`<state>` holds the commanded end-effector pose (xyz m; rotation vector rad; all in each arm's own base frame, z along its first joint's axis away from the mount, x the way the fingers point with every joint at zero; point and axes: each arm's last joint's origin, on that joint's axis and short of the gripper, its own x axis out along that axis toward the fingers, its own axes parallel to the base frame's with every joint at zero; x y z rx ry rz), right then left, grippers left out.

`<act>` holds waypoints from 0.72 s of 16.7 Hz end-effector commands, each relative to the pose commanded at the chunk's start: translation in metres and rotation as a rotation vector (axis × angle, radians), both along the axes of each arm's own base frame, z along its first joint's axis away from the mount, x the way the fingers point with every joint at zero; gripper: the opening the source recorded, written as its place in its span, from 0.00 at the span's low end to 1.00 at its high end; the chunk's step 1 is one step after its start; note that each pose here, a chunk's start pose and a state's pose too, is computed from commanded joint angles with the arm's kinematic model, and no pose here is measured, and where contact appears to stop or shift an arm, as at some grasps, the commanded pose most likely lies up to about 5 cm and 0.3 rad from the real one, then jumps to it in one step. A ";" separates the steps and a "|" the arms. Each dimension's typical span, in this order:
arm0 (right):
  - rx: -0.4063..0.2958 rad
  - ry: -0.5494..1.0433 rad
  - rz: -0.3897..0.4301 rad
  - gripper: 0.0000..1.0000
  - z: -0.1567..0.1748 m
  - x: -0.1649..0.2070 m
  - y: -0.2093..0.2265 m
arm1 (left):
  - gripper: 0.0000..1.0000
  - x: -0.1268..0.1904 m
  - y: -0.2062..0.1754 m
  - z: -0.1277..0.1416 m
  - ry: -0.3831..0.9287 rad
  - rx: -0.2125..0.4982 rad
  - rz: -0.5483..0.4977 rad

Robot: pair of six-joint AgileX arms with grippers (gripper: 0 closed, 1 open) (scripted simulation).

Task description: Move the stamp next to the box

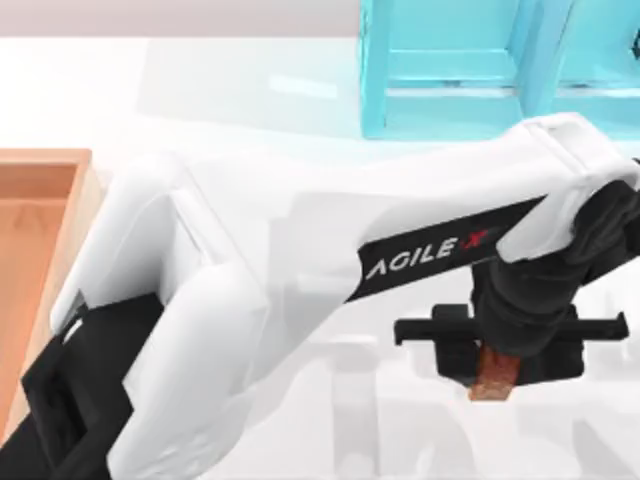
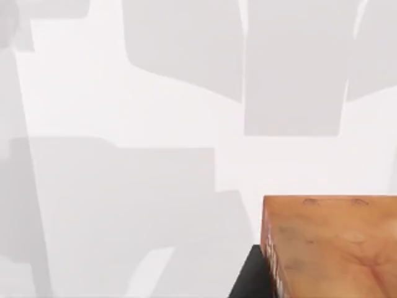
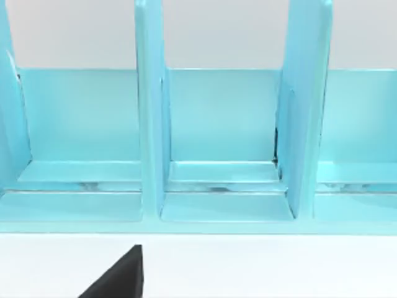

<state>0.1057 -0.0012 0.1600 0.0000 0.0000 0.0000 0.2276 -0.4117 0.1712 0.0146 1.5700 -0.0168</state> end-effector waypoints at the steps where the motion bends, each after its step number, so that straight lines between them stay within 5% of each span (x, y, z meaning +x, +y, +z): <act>1: 0.000 0.000 0.000 1.00 0.000 0.000 0.000 | 0.00 0.000 0.000 0.000 0.000 0.000 0.000; 7: 0.000 0.000 0.000 1.00 0.000 0.000 0.000 | 0.00 0.022 0.024 0.010 0.001 0.001 -0.002; 12: 0.000 0.000 0.000 1.00 0.000 0.000 0.000 | 0.00 0.098 0.142 0.049 0.000 0.000 0.001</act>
